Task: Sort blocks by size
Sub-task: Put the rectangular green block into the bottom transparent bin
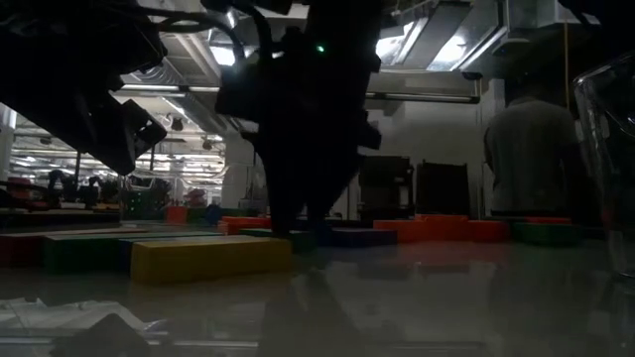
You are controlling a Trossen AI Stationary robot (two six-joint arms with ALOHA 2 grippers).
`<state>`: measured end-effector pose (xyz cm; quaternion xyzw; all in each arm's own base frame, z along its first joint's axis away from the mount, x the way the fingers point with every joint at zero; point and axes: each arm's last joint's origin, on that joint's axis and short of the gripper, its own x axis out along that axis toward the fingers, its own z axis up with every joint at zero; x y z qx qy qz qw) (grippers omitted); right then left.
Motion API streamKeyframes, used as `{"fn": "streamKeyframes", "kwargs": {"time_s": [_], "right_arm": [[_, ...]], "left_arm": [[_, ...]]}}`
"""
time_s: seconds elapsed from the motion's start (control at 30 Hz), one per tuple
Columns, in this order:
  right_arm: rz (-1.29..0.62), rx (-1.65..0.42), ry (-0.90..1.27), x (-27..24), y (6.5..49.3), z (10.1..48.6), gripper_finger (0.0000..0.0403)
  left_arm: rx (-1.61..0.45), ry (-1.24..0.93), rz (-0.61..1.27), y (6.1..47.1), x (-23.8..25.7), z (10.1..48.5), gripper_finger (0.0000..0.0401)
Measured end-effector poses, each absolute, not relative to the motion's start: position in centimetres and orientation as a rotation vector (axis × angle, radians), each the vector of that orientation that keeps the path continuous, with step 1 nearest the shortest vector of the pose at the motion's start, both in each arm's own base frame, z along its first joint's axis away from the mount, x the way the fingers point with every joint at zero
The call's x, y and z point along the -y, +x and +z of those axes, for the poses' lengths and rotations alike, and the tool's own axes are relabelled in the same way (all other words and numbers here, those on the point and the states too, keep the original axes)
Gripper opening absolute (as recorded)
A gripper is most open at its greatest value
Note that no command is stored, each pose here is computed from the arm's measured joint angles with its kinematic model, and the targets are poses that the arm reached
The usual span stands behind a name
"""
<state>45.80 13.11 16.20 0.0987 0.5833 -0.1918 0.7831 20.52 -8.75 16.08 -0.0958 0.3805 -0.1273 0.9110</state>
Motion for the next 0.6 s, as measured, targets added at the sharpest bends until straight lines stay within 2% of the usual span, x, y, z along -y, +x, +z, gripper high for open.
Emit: {"fn": "streamKeyframes", "kwargs": {"time_s": [0.17, 0.27, 0.6], "right_arm": [[-0.430, -1.261, 0.227, -13.04, 45.58, 15.27, 0.0263], [-0.428, -1.254, 0.232, -13.01, 45.63, 15.05, 0.0247], [-0.450, -1.205, 0.213, -12.25, 46.11, 15.40, 0.0099]], "left_arm": [[-0.785, -0.198, -0.262, 20.51, 8.75, 16.07, 0.0159], [-0.785, -0.198, -0.262, 20.51, 8.75, 16.07, 0.0159], [-0.784, -0.198, -0.262, 20.51, 8.75, 16.07, 0.0159]]}}
